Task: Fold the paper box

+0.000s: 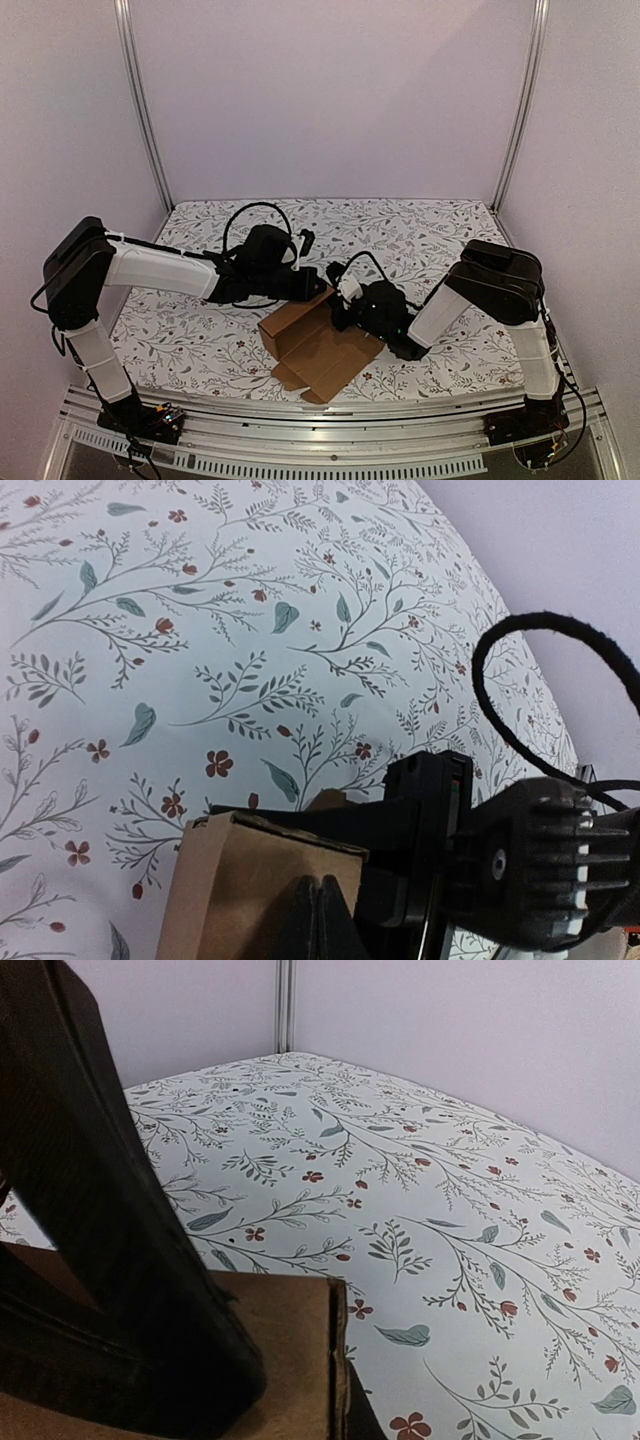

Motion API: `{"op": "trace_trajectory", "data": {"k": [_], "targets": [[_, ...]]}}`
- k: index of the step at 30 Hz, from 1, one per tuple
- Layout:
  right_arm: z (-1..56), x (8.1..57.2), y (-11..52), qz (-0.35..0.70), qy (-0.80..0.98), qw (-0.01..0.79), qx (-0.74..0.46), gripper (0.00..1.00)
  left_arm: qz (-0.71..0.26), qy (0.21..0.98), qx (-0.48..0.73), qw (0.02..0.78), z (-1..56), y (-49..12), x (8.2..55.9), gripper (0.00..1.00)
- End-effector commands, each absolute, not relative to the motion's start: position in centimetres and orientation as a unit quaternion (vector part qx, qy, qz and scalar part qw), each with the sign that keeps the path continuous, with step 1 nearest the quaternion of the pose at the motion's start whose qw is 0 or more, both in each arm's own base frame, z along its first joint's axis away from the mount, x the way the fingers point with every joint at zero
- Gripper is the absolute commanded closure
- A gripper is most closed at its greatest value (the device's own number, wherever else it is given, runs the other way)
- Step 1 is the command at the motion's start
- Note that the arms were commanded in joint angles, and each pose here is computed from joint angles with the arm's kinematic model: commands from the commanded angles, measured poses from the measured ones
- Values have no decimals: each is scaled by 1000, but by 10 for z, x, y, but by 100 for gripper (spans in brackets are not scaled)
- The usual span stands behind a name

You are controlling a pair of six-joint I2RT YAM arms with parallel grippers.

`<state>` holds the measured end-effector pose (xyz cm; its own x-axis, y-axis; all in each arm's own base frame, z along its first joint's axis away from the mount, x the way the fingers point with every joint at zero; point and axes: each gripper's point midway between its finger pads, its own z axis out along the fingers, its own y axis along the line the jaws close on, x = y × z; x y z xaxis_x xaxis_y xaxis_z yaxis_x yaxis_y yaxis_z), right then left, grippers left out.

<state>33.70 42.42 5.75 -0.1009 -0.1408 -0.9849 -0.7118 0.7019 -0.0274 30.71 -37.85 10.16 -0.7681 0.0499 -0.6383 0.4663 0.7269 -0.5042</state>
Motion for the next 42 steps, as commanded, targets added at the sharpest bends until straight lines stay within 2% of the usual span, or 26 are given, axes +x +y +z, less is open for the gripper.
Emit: {"op": "trace_trajectory", "data": {"k": [1,3,10,17,24,27,31,35,38,40,42], "targets": [[83,339,427,245,685,620,-295,92,-322,890,151,286,89,-371,296,100],[82,338,424,245,686,619,-295,80,-319,891,150,286,88,-370,296,100],[83,324,412,246,689,608,-308,58,-311,892,150,291,90,-366,297,100],[82,297,388,253,702,580,-328,46,-302,889,155,309,107,-362,300,100],[85,272,354,244,740,531,-334,39,-286,887,161,324,129,-351,302,93],[92,262,341,245,760,502,-333,34,-281,889,164,324,137,-345,299,87],[97,250,320,250,798,443,-324,27,-264,901,169,301,136,-333,288,74],[104,230,302,259,829,373,-326,12,-256,906,169,292,137,-321,277,56],[103,225,278,230,859,353,-291,2,-246,909,167,291,138,-311,272,50],[102,225,264,219,875,347,-256,1,-239,911,166,292,137,-304,269,38],[106,224,256,221,886,338,-228,1,-233,913,167,289,134,-300,267,36]]}}
